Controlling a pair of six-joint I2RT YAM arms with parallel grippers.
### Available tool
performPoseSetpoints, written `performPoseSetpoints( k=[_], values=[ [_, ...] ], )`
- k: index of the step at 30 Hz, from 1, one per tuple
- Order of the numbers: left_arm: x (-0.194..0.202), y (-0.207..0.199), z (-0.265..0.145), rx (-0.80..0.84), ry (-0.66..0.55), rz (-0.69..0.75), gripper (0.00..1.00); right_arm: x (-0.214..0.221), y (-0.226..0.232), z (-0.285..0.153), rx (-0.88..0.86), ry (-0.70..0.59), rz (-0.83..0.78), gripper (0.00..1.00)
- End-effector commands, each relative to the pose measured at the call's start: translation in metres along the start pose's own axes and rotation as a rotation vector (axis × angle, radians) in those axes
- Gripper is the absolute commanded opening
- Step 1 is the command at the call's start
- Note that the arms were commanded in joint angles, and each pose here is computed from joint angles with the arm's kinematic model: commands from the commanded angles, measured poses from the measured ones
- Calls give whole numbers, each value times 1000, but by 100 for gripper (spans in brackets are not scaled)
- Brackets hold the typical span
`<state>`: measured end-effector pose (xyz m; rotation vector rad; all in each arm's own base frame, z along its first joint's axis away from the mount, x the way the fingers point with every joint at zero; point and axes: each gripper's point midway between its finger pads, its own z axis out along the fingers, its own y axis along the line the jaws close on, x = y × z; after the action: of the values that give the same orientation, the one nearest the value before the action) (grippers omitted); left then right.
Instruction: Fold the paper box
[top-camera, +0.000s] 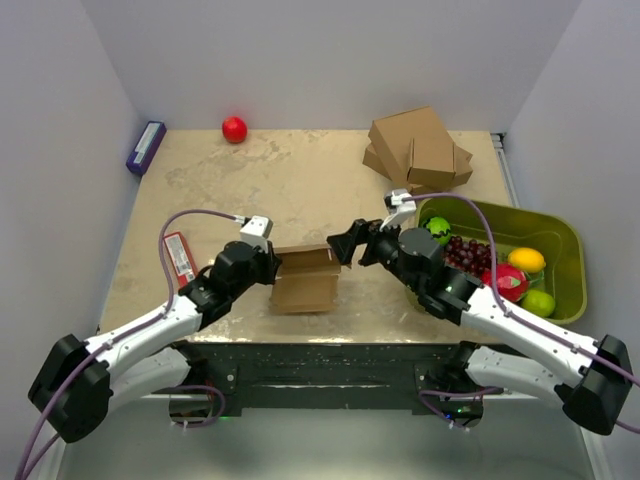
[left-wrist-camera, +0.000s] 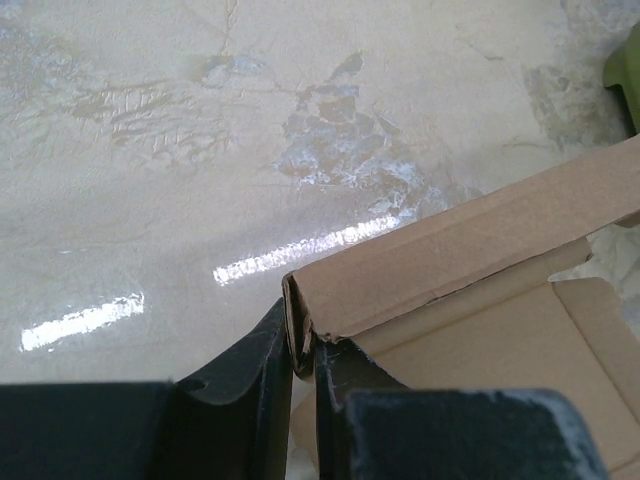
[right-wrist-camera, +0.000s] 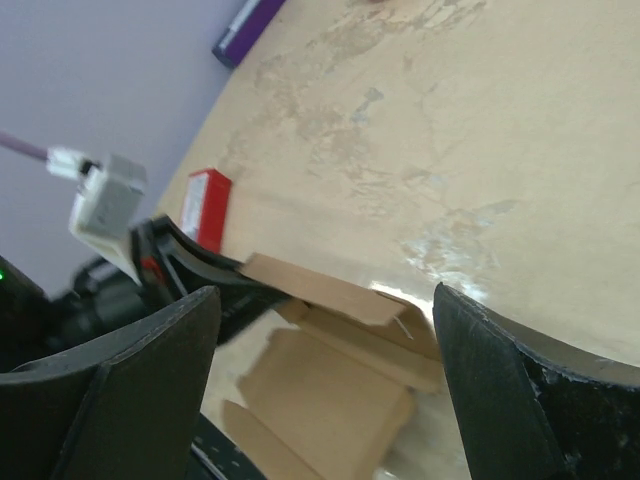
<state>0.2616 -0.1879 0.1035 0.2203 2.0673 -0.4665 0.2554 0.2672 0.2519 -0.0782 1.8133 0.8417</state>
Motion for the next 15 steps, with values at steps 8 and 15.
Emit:
performPoseSetpoints(
  k=[8, 15],
  values=[
    [-31, -25, -31, 126, 2, -26, 0, 50, -14, -16, -69, 213, -320, 89],
    [-39, -26, -41, 134, -14, -31, 0, 71, -3, -9, -123, 264, -352, 62]
  ],
)
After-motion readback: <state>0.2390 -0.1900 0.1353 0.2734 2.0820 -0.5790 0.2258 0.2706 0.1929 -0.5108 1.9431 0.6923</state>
